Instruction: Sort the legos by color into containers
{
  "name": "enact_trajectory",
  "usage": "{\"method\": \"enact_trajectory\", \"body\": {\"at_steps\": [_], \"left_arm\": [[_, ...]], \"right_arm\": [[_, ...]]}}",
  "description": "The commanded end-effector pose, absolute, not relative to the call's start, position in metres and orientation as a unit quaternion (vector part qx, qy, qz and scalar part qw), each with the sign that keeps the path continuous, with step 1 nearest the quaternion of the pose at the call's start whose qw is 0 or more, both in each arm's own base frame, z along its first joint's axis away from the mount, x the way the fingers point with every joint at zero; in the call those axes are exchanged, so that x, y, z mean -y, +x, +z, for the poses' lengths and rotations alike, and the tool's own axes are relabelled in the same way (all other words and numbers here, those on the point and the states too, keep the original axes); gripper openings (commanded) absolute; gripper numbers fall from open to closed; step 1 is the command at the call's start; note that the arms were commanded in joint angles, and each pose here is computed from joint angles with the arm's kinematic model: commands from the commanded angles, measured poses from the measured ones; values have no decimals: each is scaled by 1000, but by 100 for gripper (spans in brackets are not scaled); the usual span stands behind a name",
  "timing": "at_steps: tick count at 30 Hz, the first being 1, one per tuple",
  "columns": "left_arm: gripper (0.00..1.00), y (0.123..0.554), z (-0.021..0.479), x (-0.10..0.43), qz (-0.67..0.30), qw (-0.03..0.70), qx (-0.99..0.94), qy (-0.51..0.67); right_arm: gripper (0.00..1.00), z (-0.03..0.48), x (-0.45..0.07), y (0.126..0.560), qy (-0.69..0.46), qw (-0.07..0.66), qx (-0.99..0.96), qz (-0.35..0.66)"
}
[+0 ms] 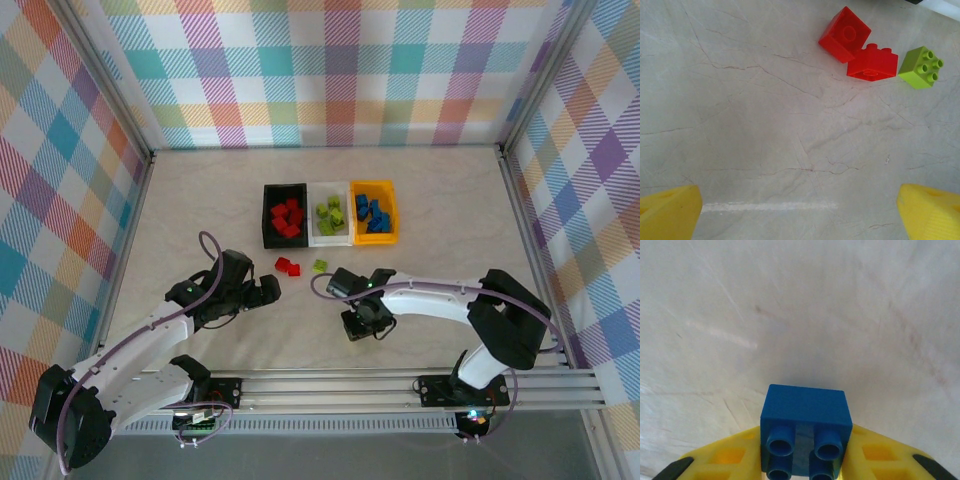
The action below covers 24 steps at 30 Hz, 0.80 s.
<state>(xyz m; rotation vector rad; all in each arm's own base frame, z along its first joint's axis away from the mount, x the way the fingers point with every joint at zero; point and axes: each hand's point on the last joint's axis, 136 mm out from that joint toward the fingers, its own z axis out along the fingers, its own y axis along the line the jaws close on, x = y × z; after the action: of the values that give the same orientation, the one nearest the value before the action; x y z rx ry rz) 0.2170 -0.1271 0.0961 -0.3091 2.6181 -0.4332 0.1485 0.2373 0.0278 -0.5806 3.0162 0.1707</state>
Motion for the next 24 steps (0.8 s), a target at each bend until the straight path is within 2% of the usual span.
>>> {"method": "enact_trajectory", "body": {"at_steps": [1,7,13,16,21,23,24], "left_arm": [[100,220,97,126,-158,235,-952,-113],[100,221,98,126,-157,236,-952,-113],[100,222,97,126,-156,234,-953,-113],[100,224,97,128,-157,232,-953,-112],[100,227,98,131,-155,229,-955,-106],[100,228,98,130,-151,228,-956,-104],[100,229,98,131,-152,229,-956,-103]], "right_arm": [[33,67,-243,197,-174,100,-975,93],[32,128,-219,305,-99,206,-966,117],[33,138,-210,399,-30,247,-962,111],[34,128,-203,432,-5,243,-966,91],[37,115,-194,462,25,232,-969,82],[45,115,-197,468,28,231,-968,91],[52,116,-199,470,27,230,-968,97]]}}
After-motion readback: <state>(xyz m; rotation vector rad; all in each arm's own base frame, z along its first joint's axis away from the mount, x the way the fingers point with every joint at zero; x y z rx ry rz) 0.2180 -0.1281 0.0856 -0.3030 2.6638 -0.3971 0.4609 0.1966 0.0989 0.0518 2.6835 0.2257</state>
